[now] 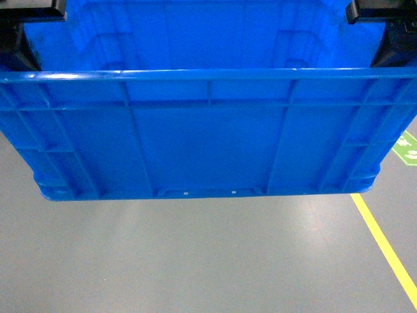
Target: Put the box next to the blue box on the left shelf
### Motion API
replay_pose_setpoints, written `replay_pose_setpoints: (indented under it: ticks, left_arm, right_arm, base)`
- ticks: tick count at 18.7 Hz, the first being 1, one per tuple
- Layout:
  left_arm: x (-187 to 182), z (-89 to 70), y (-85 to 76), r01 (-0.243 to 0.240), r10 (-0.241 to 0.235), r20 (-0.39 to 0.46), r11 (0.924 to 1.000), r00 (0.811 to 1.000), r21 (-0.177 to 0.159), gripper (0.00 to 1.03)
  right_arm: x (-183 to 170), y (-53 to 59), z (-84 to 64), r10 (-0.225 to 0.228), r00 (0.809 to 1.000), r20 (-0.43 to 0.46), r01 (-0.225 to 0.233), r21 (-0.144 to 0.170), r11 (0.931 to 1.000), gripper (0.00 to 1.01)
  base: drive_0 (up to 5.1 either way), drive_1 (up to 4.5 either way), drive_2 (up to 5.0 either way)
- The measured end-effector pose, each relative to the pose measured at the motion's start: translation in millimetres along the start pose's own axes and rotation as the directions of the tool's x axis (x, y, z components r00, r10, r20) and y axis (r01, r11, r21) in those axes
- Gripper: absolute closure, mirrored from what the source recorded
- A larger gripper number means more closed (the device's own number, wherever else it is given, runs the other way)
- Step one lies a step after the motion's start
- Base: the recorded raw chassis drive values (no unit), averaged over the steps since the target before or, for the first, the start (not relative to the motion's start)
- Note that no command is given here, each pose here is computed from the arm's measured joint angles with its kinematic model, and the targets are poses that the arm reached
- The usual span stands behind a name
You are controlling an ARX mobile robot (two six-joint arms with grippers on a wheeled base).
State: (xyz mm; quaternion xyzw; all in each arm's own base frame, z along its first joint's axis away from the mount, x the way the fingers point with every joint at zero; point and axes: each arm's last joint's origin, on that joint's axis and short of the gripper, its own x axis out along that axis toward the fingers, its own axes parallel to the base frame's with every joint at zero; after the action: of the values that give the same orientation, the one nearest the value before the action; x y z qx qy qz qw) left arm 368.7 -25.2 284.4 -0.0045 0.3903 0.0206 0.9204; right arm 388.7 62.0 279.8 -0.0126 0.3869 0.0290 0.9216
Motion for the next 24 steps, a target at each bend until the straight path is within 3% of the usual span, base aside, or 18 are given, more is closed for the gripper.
replay_pose_setpoints:
  ticks: [24]
  left_arm:
    - [0.1, -0.2, -0.7, 0.002, -0.002, -0.002, 1.0000, 1.000, 0.002, 0.96]
  right_arm:
    - [-0.1, 0.0, 0.0, -0.001, 1.000, -0.001, 0.001, 0.000, 1.0000, 0.94]
  base:
    - [0.0, 4.06, -4.1]
